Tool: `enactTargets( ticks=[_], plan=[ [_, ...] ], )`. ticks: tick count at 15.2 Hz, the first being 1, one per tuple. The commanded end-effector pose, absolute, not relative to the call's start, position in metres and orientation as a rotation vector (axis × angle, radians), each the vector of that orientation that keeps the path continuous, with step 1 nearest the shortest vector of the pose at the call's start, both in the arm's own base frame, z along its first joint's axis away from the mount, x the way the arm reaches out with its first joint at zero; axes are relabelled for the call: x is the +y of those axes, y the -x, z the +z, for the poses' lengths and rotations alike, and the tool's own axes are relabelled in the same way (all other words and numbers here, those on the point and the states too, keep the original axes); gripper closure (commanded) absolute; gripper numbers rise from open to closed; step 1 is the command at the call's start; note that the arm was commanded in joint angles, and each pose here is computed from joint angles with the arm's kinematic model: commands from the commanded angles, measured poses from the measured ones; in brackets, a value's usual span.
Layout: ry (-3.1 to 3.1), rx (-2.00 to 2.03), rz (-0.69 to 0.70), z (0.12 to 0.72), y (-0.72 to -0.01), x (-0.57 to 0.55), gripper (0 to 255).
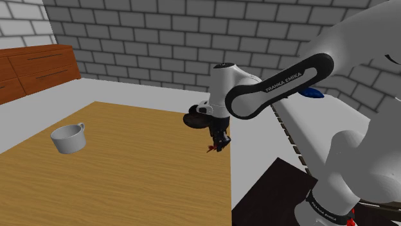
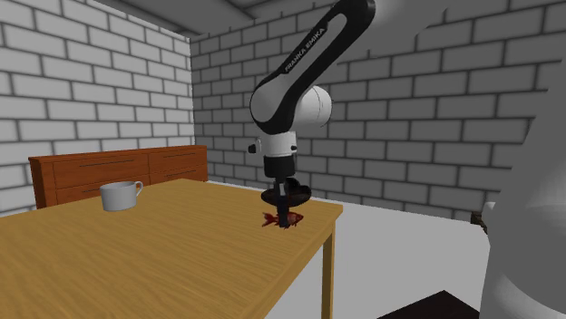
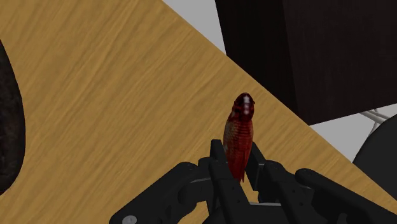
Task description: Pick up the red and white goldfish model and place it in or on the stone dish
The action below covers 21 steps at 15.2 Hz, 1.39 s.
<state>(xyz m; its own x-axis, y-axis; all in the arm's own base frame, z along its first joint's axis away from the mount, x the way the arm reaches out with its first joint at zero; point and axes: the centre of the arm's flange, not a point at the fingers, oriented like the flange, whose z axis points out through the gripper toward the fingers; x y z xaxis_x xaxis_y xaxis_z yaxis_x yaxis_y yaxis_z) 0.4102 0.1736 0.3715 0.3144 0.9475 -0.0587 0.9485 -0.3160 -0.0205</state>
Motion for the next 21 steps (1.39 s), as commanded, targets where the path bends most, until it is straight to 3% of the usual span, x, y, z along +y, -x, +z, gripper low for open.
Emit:
enactTargets(
  ticks=[1, 21],
  plan=[
    [-2.533, 1.827, -0.094, 0.384, -0.410, 0.174, 255],
    [-2.533, 1.827, -0.094, 0.490, -0.410, 0.174, 255]
  ],
)
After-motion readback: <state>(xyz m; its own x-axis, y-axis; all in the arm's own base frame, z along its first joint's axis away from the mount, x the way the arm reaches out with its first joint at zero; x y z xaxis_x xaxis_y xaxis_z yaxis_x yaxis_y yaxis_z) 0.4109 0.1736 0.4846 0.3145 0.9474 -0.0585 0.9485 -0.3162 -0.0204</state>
